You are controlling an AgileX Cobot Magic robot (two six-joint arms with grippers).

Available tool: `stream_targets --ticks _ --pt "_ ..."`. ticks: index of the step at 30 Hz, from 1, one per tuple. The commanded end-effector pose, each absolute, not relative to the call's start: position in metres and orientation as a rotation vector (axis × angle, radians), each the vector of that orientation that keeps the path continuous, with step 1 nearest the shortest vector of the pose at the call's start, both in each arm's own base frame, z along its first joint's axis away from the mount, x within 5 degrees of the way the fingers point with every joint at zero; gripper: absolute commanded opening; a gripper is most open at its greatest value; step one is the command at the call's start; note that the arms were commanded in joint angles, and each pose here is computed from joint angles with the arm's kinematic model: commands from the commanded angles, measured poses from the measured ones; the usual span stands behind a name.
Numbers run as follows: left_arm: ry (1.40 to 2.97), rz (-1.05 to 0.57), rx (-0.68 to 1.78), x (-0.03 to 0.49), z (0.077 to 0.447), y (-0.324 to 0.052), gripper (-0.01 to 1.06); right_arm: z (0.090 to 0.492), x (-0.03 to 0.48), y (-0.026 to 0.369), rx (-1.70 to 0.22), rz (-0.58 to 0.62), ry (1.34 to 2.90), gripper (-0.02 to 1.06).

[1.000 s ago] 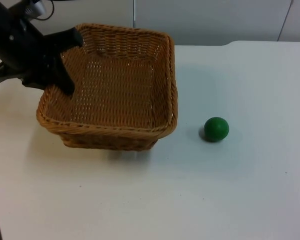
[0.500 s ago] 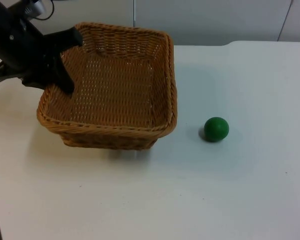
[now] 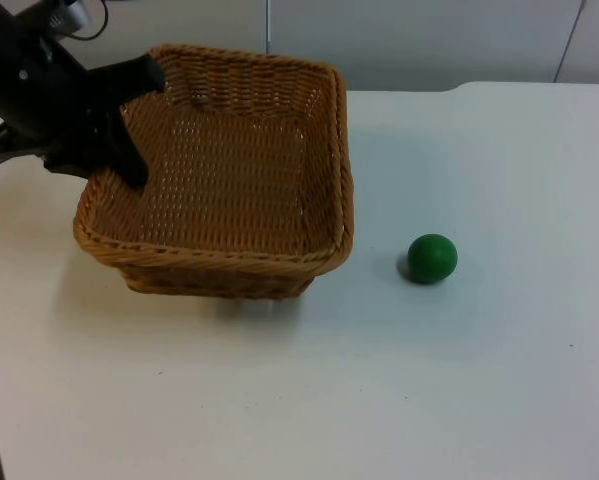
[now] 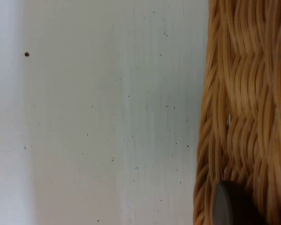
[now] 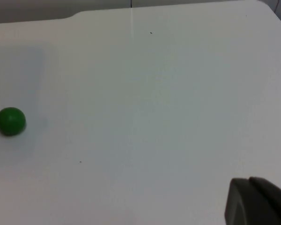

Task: Pick up the basket with the left hand and place the ball into the basket with the right hand.

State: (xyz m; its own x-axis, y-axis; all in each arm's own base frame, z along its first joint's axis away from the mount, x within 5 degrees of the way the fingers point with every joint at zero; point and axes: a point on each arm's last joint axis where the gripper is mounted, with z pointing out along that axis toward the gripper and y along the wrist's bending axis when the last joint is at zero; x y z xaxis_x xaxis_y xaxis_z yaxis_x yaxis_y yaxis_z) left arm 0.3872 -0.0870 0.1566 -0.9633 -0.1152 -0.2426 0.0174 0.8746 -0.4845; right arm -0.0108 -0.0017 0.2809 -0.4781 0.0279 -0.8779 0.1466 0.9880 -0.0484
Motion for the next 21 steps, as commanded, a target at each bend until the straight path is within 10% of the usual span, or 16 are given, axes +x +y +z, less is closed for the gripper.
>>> stream_targets --ticks 1,21 --pt "2.755 -0.742 -0.099 0.387 0.164 -0.088 0.00 0.286 -0.009 -0.002 0.118 -0.161 2.016 0.00" --pt "2.755 -0.742 -0.099 0.387 0.164 -0.088 0.00 0.297 0.023 -0.007 0.111 -0.158 2.035 0.00"
